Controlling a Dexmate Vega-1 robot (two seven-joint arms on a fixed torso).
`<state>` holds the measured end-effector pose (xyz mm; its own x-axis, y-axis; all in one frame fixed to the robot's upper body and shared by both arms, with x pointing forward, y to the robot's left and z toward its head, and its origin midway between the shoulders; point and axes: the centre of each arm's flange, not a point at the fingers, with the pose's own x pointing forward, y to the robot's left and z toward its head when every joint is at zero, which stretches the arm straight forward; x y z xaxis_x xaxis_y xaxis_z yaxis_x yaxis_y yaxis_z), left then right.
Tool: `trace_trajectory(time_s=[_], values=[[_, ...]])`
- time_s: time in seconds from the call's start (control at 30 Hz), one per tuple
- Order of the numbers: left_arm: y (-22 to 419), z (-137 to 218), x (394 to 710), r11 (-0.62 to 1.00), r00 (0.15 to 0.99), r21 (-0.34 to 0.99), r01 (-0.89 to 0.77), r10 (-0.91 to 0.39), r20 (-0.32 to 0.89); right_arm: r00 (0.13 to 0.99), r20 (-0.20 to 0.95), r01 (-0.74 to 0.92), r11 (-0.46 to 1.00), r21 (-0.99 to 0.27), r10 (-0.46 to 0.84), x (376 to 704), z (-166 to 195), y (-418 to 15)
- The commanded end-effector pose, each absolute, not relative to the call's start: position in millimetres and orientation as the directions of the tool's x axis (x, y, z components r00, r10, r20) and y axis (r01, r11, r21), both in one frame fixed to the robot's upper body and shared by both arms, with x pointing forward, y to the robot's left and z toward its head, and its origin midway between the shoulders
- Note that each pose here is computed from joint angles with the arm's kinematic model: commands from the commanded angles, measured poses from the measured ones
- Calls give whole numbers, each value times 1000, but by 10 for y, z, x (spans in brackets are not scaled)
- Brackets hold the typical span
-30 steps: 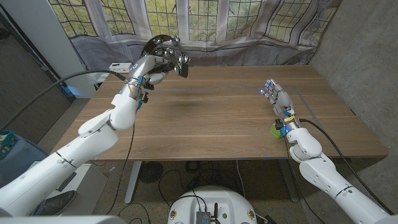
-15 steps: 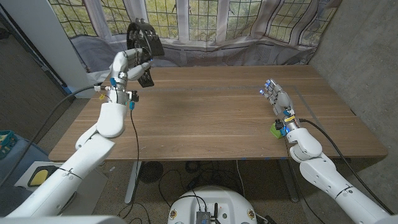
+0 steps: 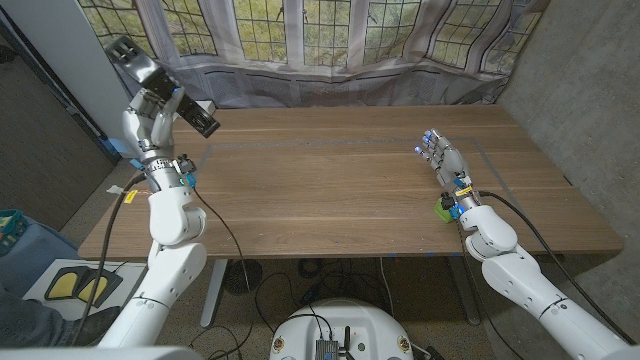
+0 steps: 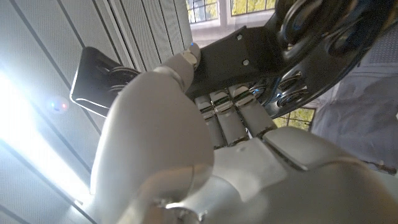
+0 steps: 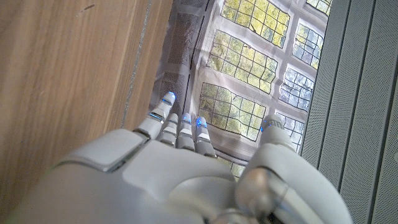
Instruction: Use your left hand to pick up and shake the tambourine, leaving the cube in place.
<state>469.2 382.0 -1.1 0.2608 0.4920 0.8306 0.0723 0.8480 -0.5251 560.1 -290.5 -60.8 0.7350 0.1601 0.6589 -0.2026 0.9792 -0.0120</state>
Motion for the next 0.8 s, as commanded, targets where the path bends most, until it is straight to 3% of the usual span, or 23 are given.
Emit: trace_trajectory(time_s=[0.03,0.37,0.8], values=[[4072,-678,4845,594,293,-779,201,722,627,747,643,-204,979,-17,167,5610,-620,-2925],[3973,-529,4881,664,266,-714,221,664,699,750,643,-199,980,-9,158,5585,-665,-2965],[3534,87,4656,910,69,-411,-56,415,907,743,657,-194,981,24,131,5536,-715,-3035]])
